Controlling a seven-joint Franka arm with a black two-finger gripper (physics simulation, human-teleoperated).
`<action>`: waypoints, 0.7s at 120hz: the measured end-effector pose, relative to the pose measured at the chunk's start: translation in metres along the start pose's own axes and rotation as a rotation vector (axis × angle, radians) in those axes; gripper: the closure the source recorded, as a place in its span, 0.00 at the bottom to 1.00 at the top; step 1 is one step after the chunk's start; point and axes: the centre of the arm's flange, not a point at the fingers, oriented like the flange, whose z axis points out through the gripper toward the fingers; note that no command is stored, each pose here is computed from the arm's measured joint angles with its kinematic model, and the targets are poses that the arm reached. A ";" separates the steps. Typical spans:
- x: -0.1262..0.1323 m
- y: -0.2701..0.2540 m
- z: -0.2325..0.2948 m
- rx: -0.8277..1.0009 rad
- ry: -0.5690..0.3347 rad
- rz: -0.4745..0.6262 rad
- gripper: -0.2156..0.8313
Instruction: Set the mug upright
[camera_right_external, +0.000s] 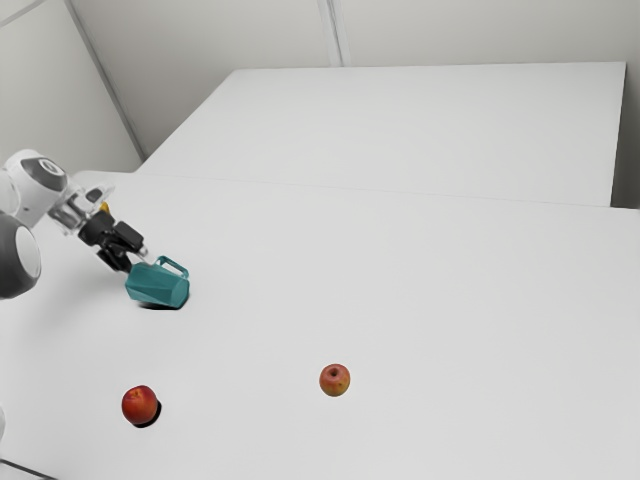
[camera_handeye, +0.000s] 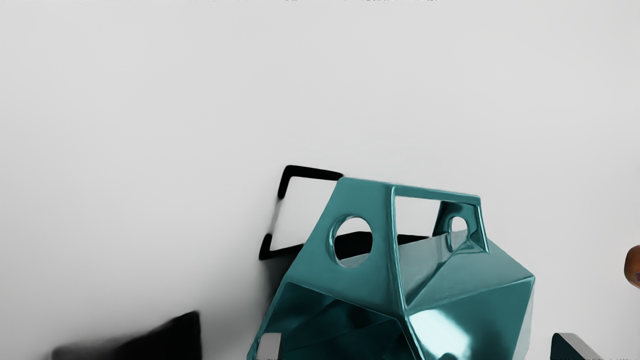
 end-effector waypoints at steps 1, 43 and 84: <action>0.000 0.000 0.000 -0.003 0.001 0.003 0.24; -0.004 -0.001 0.011 -0.101 0.059 0.067 0.54; -0.005 0.005 0.015 -0.157 0.100 0.102 0.80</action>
